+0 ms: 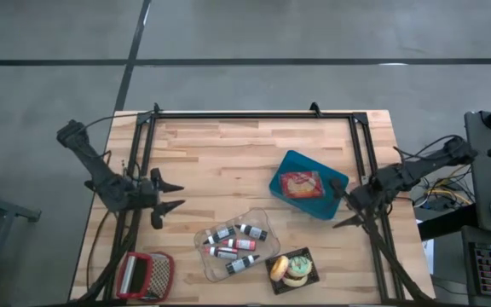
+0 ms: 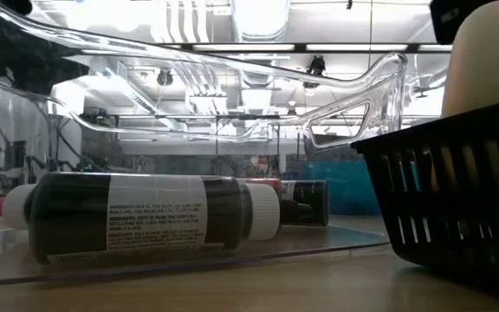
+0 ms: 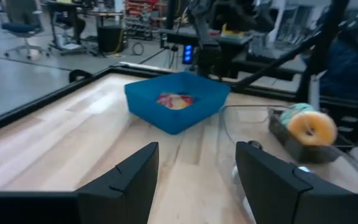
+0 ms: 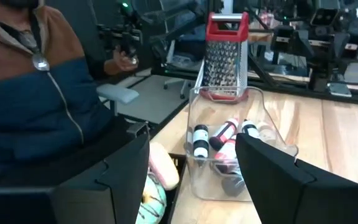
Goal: Pick & Place Food Item
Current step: Return to Home Position
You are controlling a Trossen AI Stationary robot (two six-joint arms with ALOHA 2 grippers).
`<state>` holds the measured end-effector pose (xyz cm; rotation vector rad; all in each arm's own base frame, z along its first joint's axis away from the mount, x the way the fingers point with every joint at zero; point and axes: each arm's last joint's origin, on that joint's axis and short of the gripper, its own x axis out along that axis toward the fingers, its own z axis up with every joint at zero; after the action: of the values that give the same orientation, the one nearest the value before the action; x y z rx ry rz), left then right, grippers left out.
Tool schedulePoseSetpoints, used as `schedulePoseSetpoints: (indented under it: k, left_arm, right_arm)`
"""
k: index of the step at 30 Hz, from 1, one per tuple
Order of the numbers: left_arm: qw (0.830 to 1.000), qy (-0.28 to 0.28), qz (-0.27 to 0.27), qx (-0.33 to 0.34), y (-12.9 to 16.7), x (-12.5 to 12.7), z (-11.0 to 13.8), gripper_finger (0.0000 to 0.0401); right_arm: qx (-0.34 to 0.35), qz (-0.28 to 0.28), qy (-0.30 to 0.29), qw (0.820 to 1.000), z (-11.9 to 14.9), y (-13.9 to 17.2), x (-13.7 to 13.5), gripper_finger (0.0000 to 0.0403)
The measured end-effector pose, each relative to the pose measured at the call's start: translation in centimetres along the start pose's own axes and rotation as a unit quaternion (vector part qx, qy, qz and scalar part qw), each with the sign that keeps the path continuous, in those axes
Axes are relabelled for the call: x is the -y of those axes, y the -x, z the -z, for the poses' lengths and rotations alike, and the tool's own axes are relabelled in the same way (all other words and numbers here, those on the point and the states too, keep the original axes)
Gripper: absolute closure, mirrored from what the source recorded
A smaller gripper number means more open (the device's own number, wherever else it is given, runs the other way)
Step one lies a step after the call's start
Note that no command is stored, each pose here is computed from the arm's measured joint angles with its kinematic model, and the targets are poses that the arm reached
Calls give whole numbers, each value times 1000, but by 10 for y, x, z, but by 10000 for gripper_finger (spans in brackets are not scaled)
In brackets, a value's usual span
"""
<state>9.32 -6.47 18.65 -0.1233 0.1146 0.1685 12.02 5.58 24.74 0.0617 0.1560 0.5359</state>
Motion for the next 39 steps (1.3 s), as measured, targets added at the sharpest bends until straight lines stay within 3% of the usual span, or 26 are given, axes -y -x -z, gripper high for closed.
schedulePoseSetpoints:
  k: [12, 18, 24, 31, 39]
  left_arm:
    - [994, 28, 103, 38, 12, -12, 7, 183]
    - [986, 41, 150, 63, 16, -15, 5, 183]
    - [984, 49, 155, 73, 17, -16, 6, 183]
    - [984, 64, 154, 70, 17, -16, 7, 183]
    - [985, 41, 151, 67, 15, -16, 13, 183]
  right_arm:
    - [89, -47, 15, 995, 35, 32, -4, 168]
    - [94, -85, 6, 992, 42, 40, -7, 168]
    - [99, -150, 17, 984, 43, 44, -11, 168]
    - [88, -154, 14, 984, 46, 43, -11, 168]
    - [87, -154, 15, 984, 46, 43, -11, 168]
